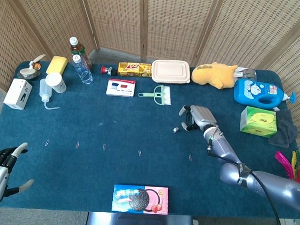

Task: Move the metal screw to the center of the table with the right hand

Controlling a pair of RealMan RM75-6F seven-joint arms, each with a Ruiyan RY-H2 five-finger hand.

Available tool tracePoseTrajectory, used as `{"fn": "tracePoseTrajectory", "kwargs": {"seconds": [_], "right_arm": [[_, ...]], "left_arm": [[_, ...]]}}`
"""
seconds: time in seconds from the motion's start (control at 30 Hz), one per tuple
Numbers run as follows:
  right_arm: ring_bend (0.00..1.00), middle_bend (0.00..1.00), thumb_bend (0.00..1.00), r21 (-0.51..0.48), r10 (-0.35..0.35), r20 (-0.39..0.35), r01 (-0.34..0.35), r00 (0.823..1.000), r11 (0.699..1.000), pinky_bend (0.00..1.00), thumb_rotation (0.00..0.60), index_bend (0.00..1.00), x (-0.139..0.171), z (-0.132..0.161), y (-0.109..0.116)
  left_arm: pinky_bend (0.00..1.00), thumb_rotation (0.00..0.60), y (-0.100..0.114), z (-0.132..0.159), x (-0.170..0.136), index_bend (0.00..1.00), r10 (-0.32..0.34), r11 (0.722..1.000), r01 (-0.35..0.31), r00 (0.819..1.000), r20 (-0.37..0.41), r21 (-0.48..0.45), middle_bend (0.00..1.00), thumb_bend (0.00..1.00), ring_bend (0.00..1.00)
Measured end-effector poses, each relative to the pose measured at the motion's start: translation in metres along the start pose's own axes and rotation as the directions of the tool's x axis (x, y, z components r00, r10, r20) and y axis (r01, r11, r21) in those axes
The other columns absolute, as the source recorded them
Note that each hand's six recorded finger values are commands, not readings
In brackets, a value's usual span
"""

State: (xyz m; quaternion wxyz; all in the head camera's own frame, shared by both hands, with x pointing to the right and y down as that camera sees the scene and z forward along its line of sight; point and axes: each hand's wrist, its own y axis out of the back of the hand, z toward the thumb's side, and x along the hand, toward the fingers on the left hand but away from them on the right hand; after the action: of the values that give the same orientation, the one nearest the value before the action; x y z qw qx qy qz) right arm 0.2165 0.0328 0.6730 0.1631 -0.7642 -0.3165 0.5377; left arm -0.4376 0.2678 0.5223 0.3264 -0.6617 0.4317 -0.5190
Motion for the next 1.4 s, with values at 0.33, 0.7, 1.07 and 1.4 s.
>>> {"fn": "tracePoseTrajectory", "kwargs": {"seconds": [0.33, 0.7, 1.07, 1.4], "right_arm": [[0.14, 0.22, 0.43, -0.037, -0.112, -0.025, 0.111, 0.993, 0.993, 0.43, 0.600, 0.19, 0.023, -0.013, 0.013], [0.13, 0.21, 0.43, 0.102, -0.384, -0.074, 0.390, 0.920, 0.915, 0.48, 0.600, 0.22, 0.092, -0.048, 0.021], [0.16, 0.25, 0.43, 0.259, -0.442, -0.031, 0.434, 0.897, 0.863, 0.47, 0.600, 0.26, 0.172, -0.097, -0.024], [0.16, 0.24, 0.43, 0.285, -0.449, 0.034, 0.422, 0.893, 0.861, 0.47, 0.600, 0.26, 0.235, -0.125, -0.054]], "left_arm": [[0.14, 0.600, 0.001, -0.001, 0.001, 0.07, -0.001, 1.000, 0.001, 1.000, -0.006, 0.012, 0.24, 0.20, 0.15], [0.14, 0.600, 0.006, -0.017, 0.000, 0.13, 0.010, 0.999, -0.008, 0.999, -0.039, 0.046, 0.24, 0.20, 0.16], [0.14, 0.600, -0.007, -0.032, -0.002, 0.15, -0.019, 0.999, 0.022, 0.998, -0.068, 0.033, 0.24, 0.20, 0.17], [0.14, 0.600, -0.007, -0.033, -0.017, 0.15, -0.005, 1.000, 0.006, 0.997, -0.077, 0.016, 0.24, 0.20, 0.17]]}}
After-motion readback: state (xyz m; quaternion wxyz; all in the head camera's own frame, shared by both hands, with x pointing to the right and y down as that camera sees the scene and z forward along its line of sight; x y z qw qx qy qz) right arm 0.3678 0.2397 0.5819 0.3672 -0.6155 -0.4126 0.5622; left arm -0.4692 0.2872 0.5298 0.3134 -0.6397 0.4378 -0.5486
